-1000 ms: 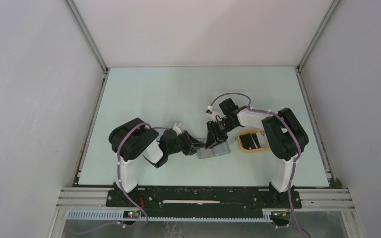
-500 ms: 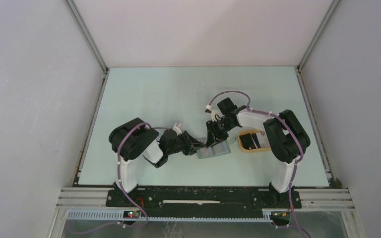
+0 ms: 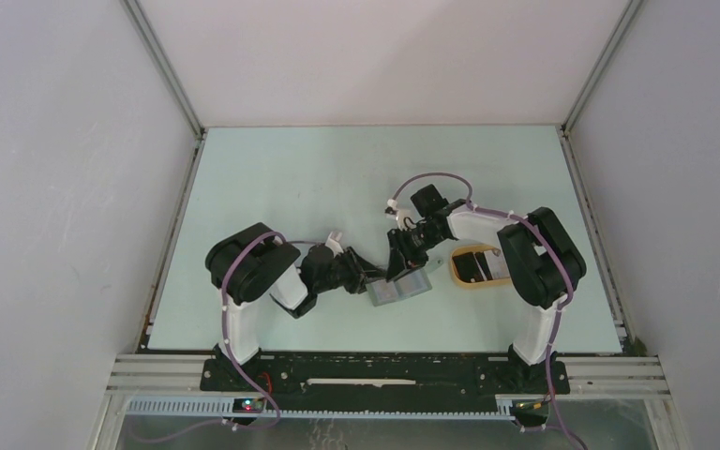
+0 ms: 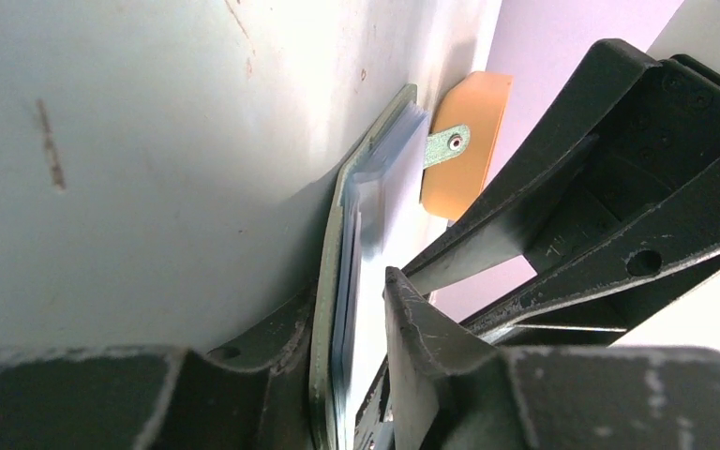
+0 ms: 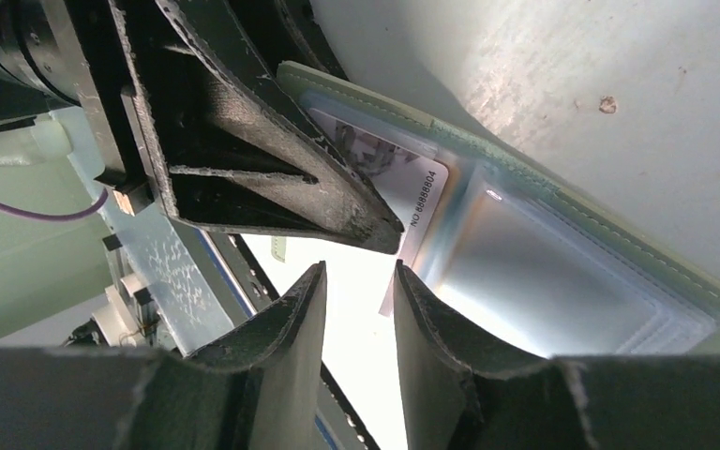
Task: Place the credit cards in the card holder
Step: Insert the credit card into the card holder, then pick up the credit card from the storage box.
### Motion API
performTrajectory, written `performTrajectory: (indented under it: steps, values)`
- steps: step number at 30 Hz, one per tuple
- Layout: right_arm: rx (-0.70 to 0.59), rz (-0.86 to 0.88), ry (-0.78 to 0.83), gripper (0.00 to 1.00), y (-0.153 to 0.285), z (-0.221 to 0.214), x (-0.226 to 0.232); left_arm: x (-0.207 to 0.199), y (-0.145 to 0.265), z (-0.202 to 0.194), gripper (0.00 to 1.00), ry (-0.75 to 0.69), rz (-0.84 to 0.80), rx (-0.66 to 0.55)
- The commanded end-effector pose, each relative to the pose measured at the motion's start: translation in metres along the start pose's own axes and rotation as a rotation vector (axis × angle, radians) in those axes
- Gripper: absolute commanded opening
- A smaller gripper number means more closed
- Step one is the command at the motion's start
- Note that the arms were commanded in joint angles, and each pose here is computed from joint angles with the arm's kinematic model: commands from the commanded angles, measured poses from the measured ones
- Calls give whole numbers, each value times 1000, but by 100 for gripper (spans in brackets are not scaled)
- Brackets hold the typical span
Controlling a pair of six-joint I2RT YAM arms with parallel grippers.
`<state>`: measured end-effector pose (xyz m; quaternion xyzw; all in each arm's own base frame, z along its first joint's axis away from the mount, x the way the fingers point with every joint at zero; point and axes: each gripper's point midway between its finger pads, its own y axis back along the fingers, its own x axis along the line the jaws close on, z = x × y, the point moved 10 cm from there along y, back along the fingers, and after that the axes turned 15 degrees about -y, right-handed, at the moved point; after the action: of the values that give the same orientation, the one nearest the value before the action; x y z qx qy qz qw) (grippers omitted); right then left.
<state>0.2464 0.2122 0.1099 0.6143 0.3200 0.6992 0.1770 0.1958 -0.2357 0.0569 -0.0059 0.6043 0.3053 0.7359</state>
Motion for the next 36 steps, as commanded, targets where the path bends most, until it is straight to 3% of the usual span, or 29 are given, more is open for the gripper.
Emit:
performTrajectory:
  steps: [1,9,14,18,19,22,23,26,28,36]
  values:
    - [-73,-1,118,41,25,11,15,1,9,3,32,-5,8,-54]
    - [-120,83,468,42,111,-5,39,7,36,11,37,-93,114,-125]
    - [-329,27,544,43,183,-15,43,5,61,20,43,-264,269,-166]
    - [-505,-96,578,44,224,-27,51,-27,88,39,50,-456,333,-268]
    - [-539,-122,582,48,230,-30,53,-36,95,43,51,-495,334,-302]
    - [-598,-161,496,75,239,-33,45,-60,118,54,57,-606,341,-411]
    - [-591,-147,457,78,240,-33,37,-69,125,56,60,-635,325,-446]
    - [-534,-63,310,78,237,-35,10,-87,143,61,76,-679,273,-553]
    - [-544,-56,245,78,235,-35,-10,-93,150,61,97,-671,233,-619]
    - [-515,-66,26,80,214,-30,-71,-93,162,49,100,-619,69,-705]
